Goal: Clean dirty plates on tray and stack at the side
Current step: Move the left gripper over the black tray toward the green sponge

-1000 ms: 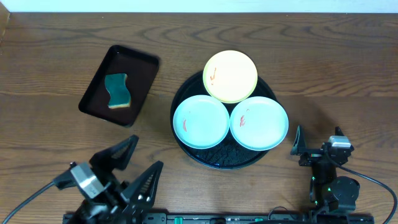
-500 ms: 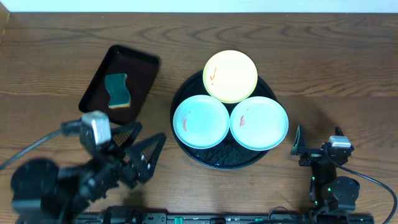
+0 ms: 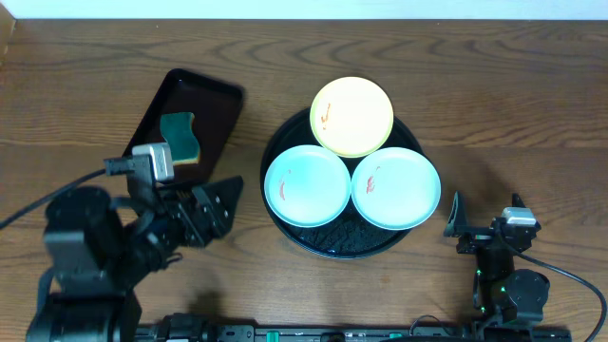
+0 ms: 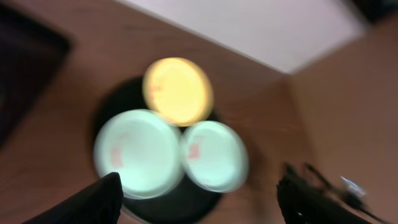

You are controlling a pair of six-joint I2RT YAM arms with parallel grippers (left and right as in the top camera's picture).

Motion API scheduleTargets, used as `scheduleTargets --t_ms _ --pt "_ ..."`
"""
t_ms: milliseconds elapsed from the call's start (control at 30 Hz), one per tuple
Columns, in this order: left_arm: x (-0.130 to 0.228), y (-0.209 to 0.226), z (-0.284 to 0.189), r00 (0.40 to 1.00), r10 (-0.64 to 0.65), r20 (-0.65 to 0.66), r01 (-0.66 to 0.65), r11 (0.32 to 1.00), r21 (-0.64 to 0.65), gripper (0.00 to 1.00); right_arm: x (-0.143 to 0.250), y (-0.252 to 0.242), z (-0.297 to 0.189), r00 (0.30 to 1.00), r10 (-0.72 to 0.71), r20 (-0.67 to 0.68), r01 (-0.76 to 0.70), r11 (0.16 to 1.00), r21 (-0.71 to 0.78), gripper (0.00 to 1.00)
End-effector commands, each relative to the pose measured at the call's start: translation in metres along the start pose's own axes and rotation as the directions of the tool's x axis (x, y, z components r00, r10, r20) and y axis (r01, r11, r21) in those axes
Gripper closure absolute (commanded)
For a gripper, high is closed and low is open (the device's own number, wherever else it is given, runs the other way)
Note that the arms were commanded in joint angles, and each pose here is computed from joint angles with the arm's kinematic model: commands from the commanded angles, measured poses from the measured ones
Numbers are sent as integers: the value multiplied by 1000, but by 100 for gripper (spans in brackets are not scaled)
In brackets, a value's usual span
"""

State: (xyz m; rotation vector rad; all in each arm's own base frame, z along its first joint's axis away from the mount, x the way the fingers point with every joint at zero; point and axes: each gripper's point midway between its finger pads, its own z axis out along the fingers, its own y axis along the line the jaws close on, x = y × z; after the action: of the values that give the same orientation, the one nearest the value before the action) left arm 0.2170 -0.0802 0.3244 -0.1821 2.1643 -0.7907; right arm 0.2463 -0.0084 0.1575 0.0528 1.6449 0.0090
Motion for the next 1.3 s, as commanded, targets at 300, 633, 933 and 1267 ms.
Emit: scheduleTargets --t_ms 300,633,933,1267 --pt "-48 109 60 976 -84 -201 -37 844 -534 20 2 -2 0 1000 -14 -4 14 1000 9 1" --pt "-100 199 147 978 -73 -197 -100 663 -742 20 2 -2 0 1000 -14 -4 14 1000 9 1" --pt "-106 268 193 982 -119 -147 -40 630 -776 20 2 -2 0 1000 -14 -4 14 1000 9 1" --pt "-40 316 216 894 -320 -313 -23 666 -746 20 2 -2 0 1000 -14 -4 14 1000 9 1"
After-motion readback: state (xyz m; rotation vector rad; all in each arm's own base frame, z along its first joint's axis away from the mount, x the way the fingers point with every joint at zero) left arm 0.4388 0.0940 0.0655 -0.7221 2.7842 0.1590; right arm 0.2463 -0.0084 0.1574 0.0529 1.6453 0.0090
